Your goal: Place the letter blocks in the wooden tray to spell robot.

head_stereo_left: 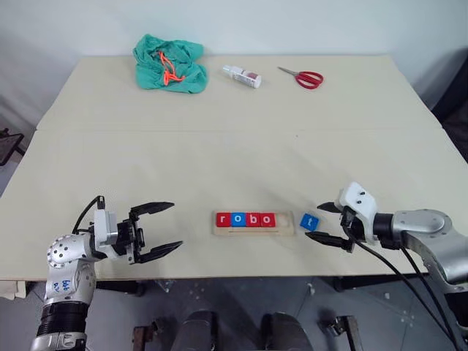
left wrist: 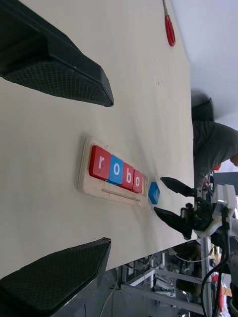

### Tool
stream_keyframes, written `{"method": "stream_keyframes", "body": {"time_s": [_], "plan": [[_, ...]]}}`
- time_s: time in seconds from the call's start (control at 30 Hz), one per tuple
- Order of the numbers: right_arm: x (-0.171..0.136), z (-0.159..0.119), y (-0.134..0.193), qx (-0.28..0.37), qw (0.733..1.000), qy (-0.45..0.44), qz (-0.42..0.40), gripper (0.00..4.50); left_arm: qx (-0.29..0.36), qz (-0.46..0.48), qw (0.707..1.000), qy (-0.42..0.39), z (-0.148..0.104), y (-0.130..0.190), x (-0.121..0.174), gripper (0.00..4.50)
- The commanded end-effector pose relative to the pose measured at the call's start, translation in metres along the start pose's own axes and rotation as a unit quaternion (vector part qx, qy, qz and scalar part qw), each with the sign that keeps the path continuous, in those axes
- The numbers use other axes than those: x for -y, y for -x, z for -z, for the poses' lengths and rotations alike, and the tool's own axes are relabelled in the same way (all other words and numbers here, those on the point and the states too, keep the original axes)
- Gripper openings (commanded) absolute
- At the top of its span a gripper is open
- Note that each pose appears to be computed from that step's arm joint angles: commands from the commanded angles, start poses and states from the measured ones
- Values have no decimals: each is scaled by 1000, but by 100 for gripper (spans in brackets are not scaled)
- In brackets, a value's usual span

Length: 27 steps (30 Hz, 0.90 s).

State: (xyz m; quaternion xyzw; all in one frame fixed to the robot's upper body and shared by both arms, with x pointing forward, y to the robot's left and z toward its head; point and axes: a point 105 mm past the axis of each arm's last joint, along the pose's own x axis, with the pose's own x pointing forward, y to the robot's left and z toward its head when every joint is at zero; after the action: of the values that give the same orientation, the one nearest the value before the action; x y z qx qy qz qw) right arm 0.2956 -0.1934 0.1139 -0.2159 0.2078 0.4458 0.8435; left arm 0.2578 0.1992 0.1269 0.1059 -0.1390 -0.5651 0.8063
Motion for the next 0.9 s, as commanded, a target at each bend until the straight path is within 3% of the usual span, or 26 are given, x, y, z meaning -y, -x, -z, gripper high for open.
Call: {"method": "stream_keyframes", "body": {"time_s": [0.03,0.3,0.6,0.9], "plan": [[-1,2,-4,-2,1000,11,-13,411,3,-5,1000,-25,-10,2,0,450],[5,-9,-1,10,999,30,-3,145,-1,-13,1000,-26,-11,5,2,450],[-5,-48,-3,37,994,96,-48,145,7,-9,1000,-25,-9,0,1,450],[-21,-56,-26,19,981,147,-126,145,8,-13,1000,-26,-9,0,5,450]]}}
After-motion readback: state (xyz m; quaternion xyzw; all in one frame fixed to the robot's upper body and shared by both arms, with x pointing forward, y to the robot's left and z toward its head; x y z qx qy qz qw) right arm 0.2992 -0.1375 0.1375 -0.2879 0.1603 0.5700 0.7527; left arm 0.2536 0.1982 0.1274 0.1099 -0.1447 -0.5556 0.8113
